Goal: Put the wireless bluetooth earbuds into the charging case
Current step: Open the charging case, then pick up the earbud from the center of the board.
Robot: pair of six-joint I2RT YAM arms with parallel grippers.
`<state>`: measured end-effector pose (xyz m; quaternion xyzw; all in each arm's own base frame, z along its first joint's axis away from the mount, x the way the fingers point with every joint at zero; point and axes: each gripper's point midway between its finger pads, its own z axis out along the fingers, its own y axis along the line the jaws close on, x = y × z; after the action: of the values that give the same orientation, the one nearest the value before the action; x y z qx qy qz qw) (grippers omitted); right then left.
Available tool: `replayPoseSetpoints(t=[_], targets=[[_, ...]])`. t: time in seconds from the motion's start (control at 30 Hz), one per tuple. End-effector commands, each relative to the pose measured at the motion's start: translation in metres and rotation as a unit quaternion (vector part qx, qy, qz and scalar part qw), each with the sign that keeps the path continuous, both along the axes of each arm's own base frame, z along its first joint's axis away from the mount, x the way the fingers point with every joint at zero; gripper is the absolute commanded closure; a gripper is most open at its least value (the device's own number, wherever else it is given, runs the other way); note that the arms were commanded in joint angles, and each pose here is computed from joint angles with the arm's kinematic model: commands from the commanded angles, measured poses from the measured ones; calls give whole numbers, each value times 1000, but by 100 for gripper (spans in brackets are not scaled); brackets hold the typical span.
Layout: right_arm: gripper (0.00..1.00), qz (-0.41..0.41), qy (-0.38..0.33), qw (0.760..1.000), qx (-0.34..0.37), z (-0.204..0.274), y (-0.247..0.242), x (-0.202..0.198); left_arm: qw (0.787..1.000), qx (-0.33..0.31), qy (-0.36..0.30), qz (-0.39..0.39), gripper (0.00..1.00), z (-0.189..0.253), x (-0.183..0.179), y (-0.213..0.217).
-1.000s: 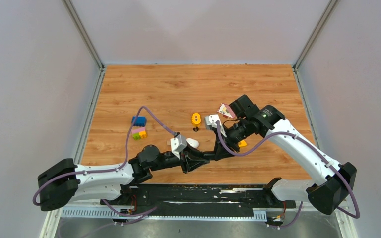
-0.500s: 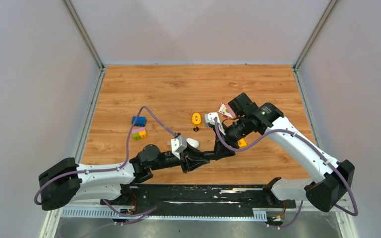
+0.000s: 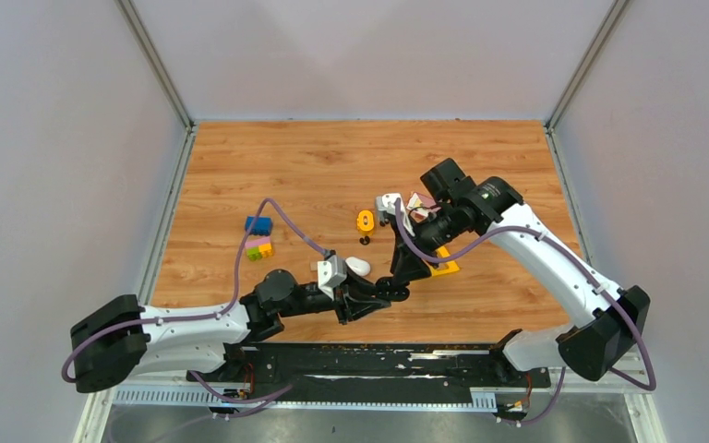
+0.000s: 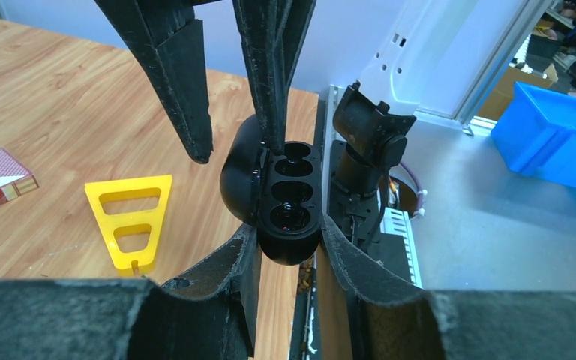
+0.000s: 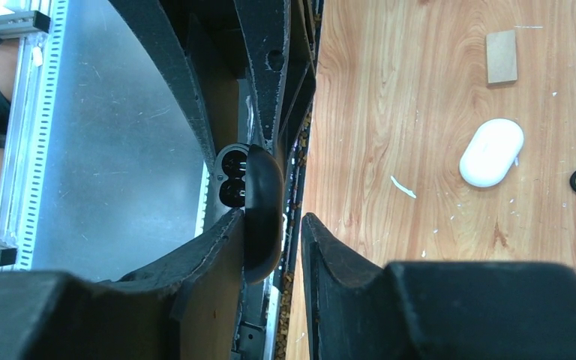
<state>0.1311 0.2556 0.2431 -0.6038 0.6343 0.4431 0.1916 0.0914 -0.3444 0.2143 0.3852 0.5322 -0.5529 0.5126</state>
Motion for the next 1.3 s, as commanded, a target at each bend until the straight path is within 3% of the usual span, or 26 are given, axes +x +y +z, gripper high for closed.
replayPoseSetpoints(t=[0.0,0.2,0.43,0.7,0.93,1.1,1.27], targets=[[64,18,5,999,40,25,5,-6,999,-23,-23,8,100,13,1,3],[59,54,-4,991,124,84,-4,-23,999,-30,-21,26,100,21,6,7],[58,2,-46,989,143,95,-18,9,998,-26,-56,34,100,60,2,25],[65,-51,-38,996,64,28,-25,74,995,-1,-58,79,100,73,13,74],[72,-61,-109,992,15,-26,-12,119,990,9,-41,136,100,67,30,104],[79,-45,-166,985,1,-54,-3,158,992,12,-27,120,100,61,37,101],[81,-12,-202,978,-59,-94,0,211,995,13,-20,92,100,60,41,97]])
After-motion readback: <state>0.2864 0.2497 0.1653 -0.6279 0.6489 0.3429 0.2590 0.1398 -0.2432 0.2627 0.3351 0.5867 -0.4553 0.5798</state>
